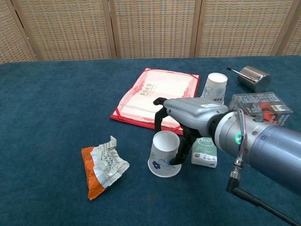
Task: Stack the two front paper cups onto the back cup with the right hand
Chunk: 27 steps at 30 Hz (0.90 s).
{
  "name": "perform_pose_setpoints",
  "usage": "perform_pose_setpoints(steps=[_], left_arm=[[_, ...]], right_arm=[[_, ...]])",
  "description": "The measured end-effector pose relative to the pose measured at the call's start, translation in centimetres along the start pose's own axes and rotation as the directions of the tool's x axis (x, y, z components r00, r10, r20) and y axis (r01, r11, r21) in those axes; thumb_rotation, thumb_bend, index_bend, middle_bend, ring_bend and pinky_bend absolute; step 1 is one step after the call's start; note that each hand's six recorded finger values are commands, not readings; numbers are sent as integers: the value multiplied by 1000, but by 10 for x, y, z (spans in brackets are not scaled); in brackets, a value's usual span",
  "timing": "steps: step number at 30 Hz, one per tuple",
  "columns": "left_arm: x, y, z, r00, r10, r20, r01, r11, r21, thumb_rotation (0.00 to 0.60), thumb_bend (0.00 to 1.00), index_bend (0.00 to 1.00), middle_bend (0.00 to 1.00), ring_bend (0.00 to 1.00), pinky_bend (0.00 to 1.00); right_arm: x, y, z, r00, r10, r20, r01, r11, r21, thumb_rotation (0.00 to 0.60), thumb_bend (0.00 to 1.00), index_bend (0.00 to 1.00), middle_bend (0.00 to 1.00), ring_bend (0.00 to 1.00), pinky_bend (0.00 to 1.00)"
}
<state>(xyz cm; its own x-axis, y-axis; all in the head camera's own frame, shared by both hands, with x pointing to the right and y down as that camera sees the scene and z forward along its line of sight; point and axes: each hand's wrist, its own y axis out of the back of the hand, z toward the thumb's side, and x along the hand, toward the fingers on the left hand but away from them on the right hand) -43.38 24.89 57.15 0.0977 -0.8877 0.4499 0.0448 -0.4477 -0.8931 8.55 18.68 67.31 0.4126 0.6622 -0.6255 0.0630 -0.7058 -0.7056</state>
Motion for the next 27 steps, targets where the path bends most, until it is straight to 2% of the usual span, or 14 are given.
perform_pose_setpoints(steps=[8, 17, 21, 24, 27], left_arm=[[0, 0, -1, 1000, -2, -1, 2, 1000, 0, 600, 164, 0, 0, 0, 0], [0, 0, 0, 1000, 0, 3, 0, 1000, -1, 600, 164, 0, 0, 0, 0], [-1, 1, 0, 1000, 4, 3, -4, 1000, -3, 600, 164, 0, 0, 0, 0], [-1, 0, 2, 1000, -1, 7, 1, 1000, 1, 600, 164, 0, 0, 0, 0], [-1, -1, 4, 1000, -4, 10, 4, 1000, 6, 600, 164, 0, 0, 0, 0]], right_arm=[[0, 11, 2, 1000, -27, -5, 27, 1000, 4, 600, 114, 496, 28, 0, 0], [-3, 60, 7, 990, -137, -21, 137, 990, 30, 600, 114, 498, 30, 0, 0], [-4, 94, -6, 977, -212, 1, 212, 975, 62, 600, 114, 498, 30, 0, 0], [-4, 127, -26, 955, -294, 48, 289, 954, 80, 600, 114, 498, 31, 0, 0], [-3, 150, -47, 934, -346, 86, 341, 937, 75, 600, 114, 498, 33, 0, 0]])
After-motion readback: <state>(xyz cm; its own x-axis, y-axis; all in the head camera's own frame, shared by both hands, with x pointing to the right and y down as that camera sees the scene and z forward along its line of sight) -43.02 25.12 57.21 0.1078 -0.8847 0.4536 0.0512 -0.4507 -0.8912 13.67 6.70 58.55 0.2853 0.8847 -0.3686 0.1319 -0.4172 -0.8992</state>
